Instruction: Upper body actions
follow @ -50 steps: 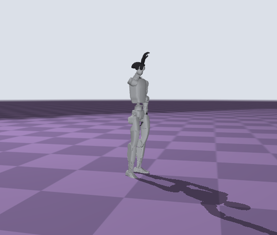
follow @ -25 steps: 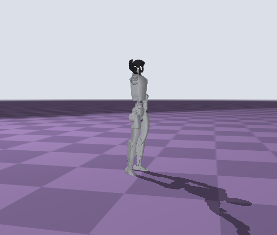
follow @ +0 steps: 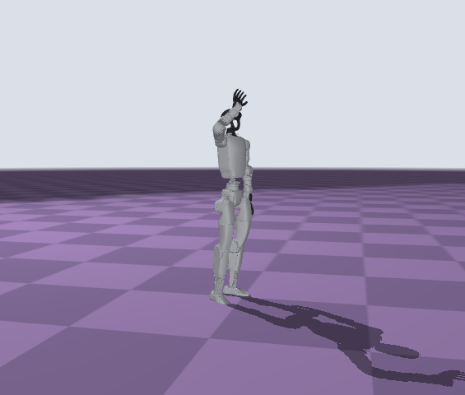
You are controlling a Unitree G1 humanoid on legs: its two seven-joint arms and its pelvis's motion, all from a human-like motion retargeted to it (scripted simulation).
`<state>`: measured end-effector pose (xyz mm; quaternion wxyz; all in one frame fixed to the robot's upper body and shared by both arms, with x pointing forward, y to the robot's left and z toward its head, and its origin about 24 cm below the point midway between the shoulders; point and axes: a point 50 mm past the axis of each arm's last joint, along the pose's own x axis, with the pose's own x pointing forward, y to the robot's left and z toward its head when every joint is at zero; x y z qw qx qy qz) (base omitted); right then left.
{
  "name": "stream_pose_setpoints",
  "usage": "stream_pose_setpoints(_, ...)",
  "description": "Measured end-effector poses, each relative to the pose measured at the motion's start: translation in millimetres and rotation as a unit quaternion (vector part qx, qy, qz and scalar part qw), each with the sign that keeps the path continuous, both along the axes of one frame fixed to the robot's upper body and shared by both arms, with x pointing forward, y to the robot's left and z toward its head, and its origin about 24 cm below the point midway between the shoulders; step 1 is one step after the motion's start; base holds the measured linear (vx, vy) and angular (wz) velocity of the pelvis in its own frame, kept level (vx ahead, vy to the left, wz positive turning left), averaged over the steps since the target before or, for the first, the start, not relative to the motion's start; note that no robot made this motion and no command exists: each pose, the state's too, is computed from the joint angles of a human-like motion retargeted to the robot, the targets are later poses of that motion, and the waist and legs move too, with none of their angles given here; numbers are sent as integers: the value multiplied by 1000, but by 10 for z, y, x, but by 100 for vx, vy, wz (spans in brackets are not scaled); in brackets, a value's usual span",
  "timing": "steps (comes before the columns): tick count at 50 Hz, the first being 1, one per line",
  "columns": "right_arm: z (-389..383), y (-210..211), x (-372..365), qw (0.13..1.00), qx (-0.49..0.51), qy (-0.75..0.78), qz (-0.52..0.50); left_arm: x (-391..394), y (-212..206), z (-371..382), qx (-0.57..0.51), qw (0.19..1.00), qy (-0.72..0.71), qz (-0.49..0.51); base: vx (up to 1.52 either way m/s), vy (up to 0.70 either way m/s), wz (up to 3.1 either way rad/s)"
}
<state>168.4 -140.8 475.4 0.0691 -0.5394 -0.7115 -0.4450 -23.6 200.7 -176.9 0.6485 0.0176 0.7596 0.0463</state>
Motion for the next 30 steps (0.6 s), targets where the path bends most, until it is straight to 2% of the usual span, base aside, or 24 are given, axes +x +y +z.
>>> stream_pose_setpoints(2,-25,9,50,999,-36,7,14,33,-44,-8,-1,1000,3,-18,6,2,12)
stream_pose_setpoints(5,31,-262,149,997,17,63,45,86,-148,-25,-9,999,-2,-37,6,-1,23)
stream_pose_setpoints(9,-15,-1060,213,971,205,87,82,61,-228,-31,-11,1000,0,-21,8,-4,35)
stream_pose_setpoints(12,-287,-1798,244,914,378,84,123,3,-236,-27,-10,1000,5,13,8,-6,38)
stream_pose_setpoints(15,-721,-2453,333,802,554,88,206,-66,-246,-20,-14,999,11,47,7,-7,35)
stream_pose_setpoints(18,-1201,-2888,588,592,696,108,392,-160,-220,-4,-12,997,24,73,7,-4,-12)
stream_pose_setpoints(20,-1399,-2950,839,421,696,171,556,-207,-194,7,-11,996,33,82,3,-2,1)
stream_pose_setpoints(22,-1280,-2853,883,383,587,195,686,-255,-184,18,-11,995,42,84,0,0,0)
stream_pose_setpoints(23,-1208,-2835,808,395,537,165,727,-278,-172,25,-9,995,47,87,0,0,0)
stream_pose_setpoints(25,-1098,-2768,592,473,485,70,732,-333,-151,39,-6,994,57,93,-2,6,-16)
stream_pose_setpoints(27,-860,-2517,391,607,466,45,642,-376,-151,48,-5,993,63,103,-5,9,-22)
stream_pose_setpoints(30,-499,-1993,306,755,401,134,501,-402,-141,53,-4,992,66,108,-10,8,-25)
